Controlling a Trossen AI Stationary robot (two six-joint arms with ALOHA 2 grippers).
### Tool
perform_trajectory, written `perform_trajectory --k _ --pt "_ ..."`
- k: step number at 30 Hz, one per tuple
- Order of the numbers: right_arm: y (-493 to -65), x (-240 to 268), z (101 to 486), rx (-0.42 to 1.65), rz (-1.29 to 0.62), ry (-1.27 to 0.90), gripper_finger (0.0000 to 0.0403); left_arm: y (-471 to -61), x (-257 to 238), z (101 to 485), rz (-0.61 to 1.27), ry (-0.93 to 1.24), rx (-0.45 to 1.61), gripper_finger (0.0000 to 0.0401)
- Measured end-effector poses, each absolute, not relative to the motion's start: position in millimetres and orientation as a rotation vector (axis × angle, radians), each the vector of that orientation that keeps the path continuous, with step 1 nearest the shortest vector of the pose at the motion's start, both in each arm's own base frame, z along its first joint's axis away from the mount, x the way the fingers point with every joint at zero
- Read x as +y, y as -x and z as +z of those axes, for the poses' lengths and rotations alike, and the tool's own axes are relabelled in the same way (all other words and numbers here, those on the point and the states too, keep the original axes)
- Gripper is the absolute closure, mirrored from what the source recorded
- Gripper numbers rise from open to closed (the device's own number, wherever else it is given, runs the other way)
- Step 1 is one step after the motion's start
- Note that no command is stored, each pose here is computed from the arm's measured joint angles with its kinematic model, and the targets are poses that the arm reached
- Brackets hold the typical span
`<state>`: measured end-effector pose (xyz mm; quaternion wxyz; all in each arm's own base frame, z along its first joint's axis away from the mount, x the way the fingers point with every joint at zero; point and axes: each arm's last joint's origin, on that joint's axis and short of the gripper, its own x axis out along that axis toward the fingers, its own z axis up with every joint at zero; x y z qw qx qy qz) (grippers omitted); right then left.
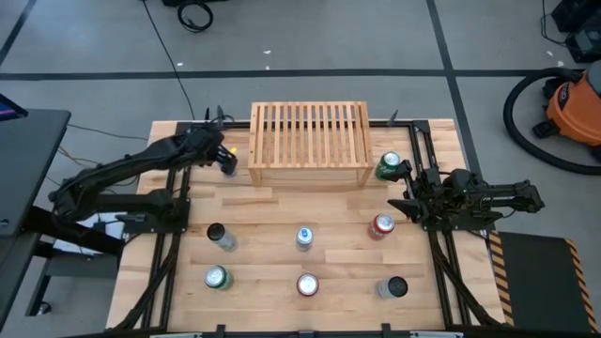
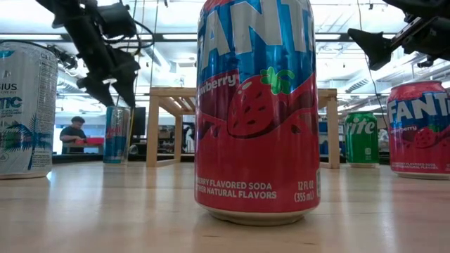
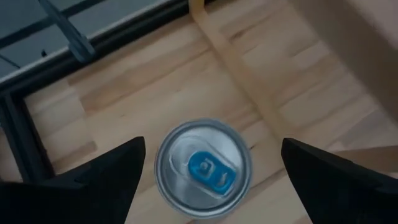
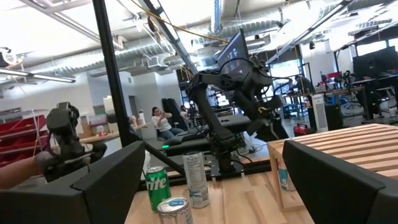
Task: Place canned beverage on shelf
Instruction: Put the top blue soda can on the shelf
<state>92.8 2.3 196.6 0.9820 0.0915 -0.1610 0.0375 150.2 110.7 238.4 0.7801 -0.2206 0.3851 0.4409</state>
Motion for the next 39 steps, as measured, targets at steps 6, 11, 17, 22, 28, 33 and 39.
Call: perform_trajectory --k 6,11,17,22,28,33,39 --pt "-92.8 2.3 196.6 -0.324 0.075 -0.184 0.0011 -153.6 113.1 229.7 0.955 0.484 0.901 0.0023" --pt "-92.8 2.2 196.6 -0.325 0.074 -0.178 0.0011 -157.4 115.7 222.9 0.952 0.482 0.948 0.0023" --pt "-92.7 2.2 196.7 -0.326 0.069 -0.153 0.0011 -160.6 117.8 217.4 0.951 0.483 0.979 0.0032" --pt "-92.7 2.2 196.7 -0.326 0.067 -0.150 0.0011 -160.6 117.9 217.3 0.943 0.469 0.987 0.0065" --pt "-92.7 2.2 196.7 -0.327 0.063 -0.125 0.0011 -160.5 117.9 217.2 0.944 0.467 0.989 0.0111" --pt "-92.7 2.2 196.7 -0.327 0.063 -0.124 0.0011 -160.3 117.7 217.5 0.943 0.466 0.989 0.0142" --pt "-92.7 2.2 196.7 -0.327 0.063 -0.125 0.0011 -160.2 117.7 217.6 0.944 0.466 0.988 0.0155"
